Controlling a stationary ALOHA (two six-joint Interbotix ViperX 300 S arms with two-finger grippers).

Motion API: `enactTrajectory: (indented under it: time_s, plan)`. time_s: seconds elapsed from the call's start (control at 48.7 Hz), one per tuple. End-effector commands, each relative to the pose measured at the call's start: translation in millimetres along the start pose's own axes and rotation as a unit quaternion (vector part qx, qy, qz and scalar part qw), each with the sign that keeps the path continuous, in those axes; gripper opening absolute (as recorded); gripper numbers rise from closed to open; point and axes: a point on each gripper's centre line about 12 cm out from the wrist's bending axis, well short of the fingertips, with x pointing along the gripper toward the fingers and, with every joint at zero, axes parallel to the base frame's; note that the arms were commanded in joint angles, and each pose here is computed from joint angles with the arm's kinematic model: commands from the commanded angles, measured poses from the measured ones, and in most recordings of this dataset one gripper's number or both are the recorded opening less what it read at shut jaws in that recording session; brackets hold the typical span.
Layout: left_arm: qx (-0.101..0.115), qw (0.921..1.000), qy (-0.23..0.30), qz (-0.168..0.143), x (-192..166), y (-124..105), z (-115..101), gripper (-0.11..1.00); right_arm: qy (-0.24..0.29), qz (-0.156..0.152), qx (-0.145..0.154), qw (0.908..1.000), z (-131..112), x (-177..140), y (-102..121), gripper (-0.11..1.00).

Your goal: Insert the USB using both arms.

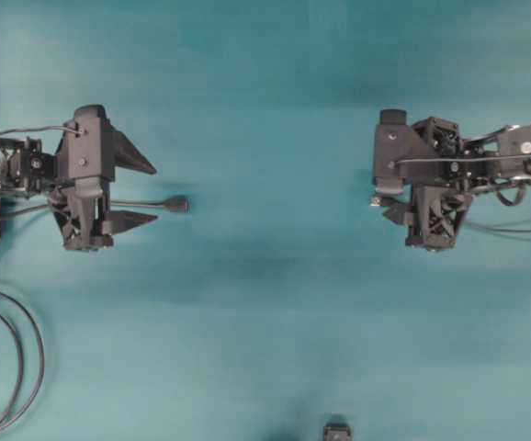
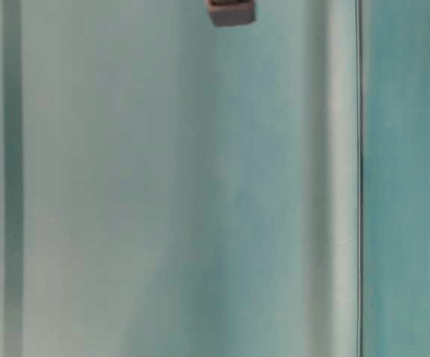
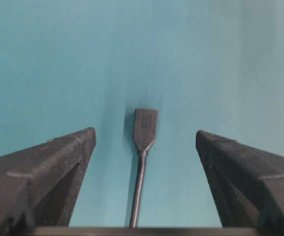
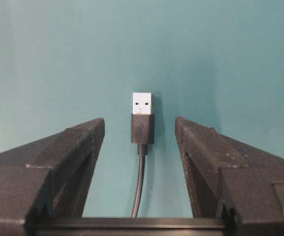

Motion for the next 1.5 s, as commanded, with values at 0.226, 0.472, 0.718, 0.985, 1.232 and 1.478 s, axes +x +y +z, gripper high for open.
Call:
enactTrajectory:
  time_s: [0.226,0.472,0.718,0.985,1.232,1.478]
  plan:
    - [0.019,0.9998,-0.006,-0.004,1.8,-3.2,9.4,0.95,0.018,-0.004,0.024,0.9995,9.3,8.4,1.4,0.62]
    - [0.032,0.9994,0.012,-0.008,6.4,-6.5,7.8,0.95,0.031,-0.006,0.035,0.9989,3.8,11.8,0.9,0.59]
    - [0.034,0.9992,0.018,-0.008,9.4,-6.9,7.9,0.95,0.039,-0.007,0.037,0.9985,-0.9,12.1,1.1,0.51]
    - [0.033,0.9993,0.018,-0.008,9.7,-6.5,7.7,0.95,0.062,-0.003,0.014,0.9980,-15.1,17.5,13.5,0.49]
    - [0.032,0.9993,0.018,-0.008,9.7,-6.5,7.7,0.95,0.061,-0.002,0.013,0.9980,-4.1,25.9,18.1,0.39]
    - [0.032,0.9990,0.028,-0.008,9.6,-6.4,5.3,0.93,0.074,-0.005,0.013,0.9972,-5.5,27.7,18.3,0.34]
